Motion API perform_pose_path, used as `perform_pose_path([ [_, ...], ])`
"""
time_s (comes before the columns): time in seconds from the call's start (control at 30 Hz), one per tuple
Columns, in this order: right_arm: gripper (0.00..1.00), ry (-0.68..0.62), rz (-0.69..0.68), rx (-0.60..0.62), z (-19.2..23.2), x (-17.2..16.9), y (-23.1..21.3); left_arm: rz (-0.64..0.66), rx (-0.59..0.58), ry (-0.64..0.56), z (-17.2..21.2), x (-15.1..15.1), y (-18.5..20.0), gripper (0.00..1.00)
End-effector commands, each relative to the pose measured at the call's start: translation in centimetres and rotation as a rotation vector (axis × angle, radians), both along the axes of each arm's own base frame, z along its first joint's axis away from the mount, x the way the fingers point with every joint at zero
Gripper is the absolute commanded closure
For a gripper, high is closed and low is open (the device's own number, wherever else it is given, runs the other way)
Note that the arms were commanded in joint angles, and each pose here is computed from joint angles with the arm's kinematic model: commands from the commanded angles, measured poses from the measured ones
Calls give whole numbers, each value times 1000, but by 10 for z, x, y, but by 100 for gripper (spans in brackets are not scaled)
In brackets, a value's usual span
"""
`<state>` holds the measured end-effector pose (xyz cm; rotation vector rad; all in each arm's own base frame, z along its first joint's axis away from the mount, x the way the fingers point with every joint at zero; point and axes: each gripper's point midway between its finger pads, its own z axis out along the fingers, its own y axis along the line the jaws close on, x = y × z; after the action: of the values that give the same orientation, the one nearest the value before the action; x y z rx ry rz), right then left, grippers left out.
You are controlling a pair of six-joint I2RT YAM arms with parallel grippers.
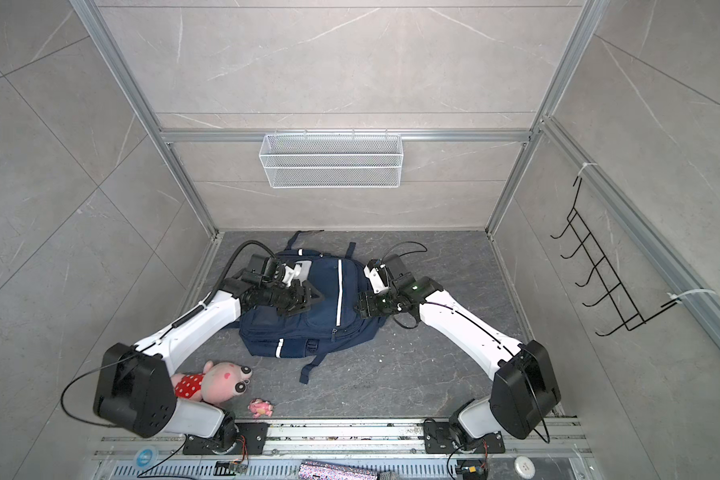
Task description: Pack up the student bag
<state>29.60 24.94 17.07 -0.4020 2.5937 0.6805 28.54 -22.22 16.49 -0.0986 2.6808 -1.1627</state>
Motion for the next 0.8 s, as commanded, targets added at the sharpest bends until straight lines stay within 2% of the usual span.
perform_pose_path([
  [0.0,29,31,15,-24,-10,-5,-1,43,28,82,-15,-27,15,33],
  [0.13,29,47,65,17,-16,-9,11,93,39,104,-30,-30,22,35],
  [0.3,31,69,162,17,-35,-23,27,135,29,77,-41,-14,21,36],
  [0.43,31,78,177,28,-44,-29,32,168,7,31,-39,-1,19,38],
  [0.63,32,91,185,28,-58,-34,40,177,-17,18,-45,17,11,42],
  [0.77,32,89,190,22,-65,-33,46,183,-20,22,-50,27,7,47],
])
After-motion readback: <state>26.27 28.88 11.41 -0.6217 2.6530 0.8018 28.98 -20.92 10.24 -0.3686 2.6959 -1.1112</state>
